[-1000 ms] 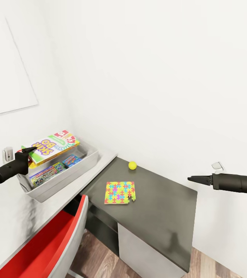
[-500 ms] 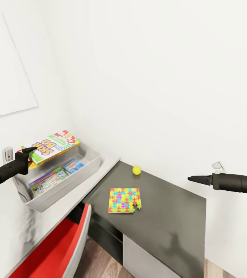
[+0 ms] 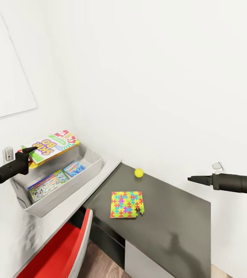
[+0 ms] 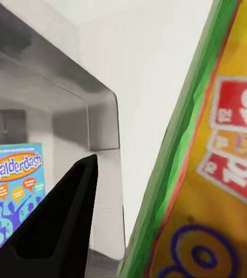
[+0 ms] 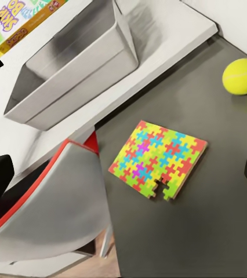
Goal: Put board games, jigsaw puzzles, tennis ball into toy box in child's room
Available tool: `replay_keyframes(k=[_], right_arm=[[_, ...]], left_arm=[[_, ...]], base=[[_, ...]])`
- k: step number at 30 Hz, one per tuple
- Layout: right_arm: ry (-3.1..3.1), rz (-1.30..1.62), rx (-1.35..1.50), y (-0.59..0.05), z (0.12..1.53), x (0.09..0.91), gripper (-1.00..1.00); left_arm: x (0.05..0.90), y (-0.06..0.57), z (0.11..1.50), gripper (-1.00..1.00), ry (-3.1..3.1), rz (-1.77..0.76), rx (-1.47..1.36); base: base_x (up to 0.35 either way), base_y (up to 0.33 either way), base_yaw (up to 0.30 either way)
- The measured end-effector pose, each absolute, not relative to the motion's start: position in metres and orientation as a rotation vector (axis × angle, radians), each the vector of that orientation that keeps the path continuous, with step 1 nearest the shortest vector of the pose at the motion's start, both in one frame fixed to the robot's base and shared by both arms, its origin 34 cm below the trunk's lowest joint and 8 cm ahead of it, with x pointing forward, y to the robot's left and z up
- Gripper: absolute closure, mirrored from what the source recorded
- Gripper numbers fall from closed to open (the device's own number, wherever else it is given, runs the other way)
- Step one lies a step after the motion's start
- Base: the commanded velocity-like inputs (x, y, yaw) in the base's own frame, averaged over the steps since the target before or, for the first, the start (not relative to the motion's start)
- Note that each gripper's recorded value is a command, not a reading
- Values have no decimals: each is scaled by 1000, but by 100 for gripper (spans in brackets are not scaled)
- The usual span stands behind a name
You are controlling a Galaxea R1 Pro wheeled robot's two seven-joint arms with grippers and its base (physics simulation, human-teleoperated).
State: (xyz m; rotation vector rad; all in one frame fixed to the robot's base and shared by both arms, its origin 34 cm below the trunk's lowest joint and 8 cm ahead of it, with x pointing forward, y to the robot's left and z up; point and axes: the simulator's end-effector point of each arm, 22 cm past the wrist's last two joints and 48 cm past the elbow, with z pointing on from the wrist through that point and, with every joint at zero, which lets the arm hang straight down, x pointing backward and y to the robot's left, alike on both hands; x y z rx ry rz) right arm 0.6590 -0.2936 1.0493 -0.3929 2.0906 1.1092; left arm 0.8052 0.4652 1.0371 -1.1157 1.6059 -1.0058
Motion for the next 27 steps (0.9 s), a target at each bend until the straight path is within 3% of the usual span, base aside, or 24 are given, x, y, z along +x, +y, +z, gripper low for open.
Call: replay_keyframes(k=[27], right_arm=[[2092,1108,-390,-294,1049,659,-100]], left_arm=[[808,452,1034,100,1635,-1013,-1097]], base=[[37,23,0]])
